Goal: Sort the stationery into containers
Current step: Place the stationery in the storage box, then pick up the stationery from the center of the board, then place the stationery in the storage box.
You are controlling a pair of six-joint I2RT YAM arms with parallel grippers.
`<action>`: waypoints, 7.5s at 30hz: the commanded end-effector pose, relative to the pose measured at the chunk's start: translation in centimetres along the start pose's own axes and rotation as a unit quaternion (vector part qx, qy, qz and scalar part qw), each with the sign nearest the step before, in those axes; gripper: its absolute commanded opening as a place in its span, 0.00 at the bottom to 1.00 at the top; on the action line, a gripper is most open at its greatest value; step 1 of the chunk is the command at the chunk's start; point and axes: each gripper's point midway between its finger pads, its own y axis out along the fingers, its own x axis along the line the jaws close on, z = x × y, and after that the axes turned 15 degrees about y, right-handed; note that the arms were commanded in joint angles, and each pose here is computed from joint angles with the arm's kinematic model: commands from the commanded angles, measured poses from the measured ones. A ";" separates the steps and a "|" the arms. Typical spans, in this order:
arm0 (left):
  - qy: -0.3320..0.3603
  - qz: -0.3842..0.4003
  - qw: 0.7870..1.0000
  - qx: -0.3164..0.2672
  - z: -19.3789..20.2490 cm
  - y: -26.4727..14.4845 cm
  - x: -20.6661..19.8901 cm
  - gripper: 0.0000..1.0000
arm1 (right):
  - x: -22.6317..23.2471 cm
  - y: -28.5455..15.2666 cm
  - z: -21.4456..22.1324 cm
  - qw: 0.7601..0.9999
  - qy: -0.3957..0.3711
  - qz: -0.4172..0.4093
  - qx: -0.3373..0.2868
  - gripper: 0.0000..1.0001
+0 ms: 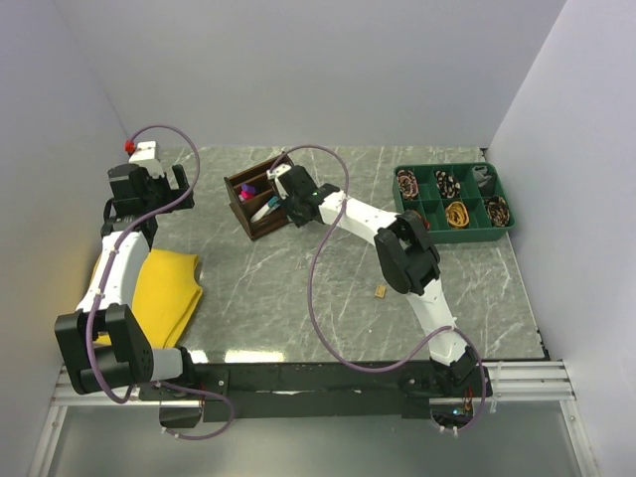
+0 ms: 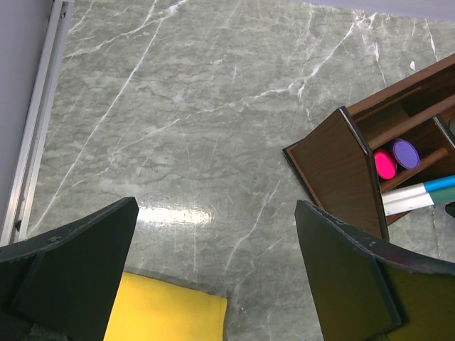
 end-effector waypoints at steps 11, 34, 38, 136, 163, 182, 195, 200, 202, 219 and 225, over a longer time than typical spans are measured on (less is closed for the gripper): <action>0.001 -0.005 1.000 -0.026 -2.1 -0.1 0.6 1.00 | -1.0 -0.1 -3.5 0.998 -0.004 0.028 -0.055 0.00; -0.005 0.003 1.000 -0.027 -1.9 0.4 0.2 0.99 | -0.7 0.5 -4.3 0.998 0.006 0.022 -0.066 0.00; -0.005 0.004 1.000 -0.029 -2.1 0.4 0.2 0.99 | -0.9 -0.1 -3.8 0.998 0.009 0.028 -0.061 0.03; -0.007 0.001 0.998 -0.057 -2.3 -4.5 -0.7 1.00 | -7.2 -12.4 10.3 0.989 0.109 -0.033 0.096 0.03; 0.010 -0.023 0.999 -0.041 -1.9 -3.1 0.7 1.00 | 0.3 -3.4 -2.3 0.995 0.062 -0.073 -0.016 0.00; 0.009 -0.018 0.999 -0.032 -1.0 -3.0 0.5 0.99 | 1.0 -2.1 -3.3 0.997 0.048 -0.041 -0.041 0.03; 0.005 -0.017 0.999 -0.029 -0.7 -2.9 0.4 0.99 | 1.8 -0.7 -5.6 0.995 0.047 -0.022 -0.082 0.02; 0.006 -0.017 0.999 -0.030 -1.0 -2.8 0.5 1.00 | 1.7 -0.4 -5.6 0.995 0.048 -0.017 -0.084 0.03; 0.006 -0.019 0.999 -0.028 -0.8 -2.8 0.6 0.99 | 1.9 -0.3 -5.6 0.995 0.047 -0.016 -0.085 0.02; 0.000 -0.006 1.000 -0.030 -0.7 -2.6 0.0 0.99 | 2.2 -0.4 -5.3 0.995 0.037 0.005 -0.092 0.47; 0.000 -0.006 1.000 -0.030 -0.5 -2.7 -0.1 0.99 | 2.3 -0.5 -5.0 0.995 0.036 0.007 -0.090 0.48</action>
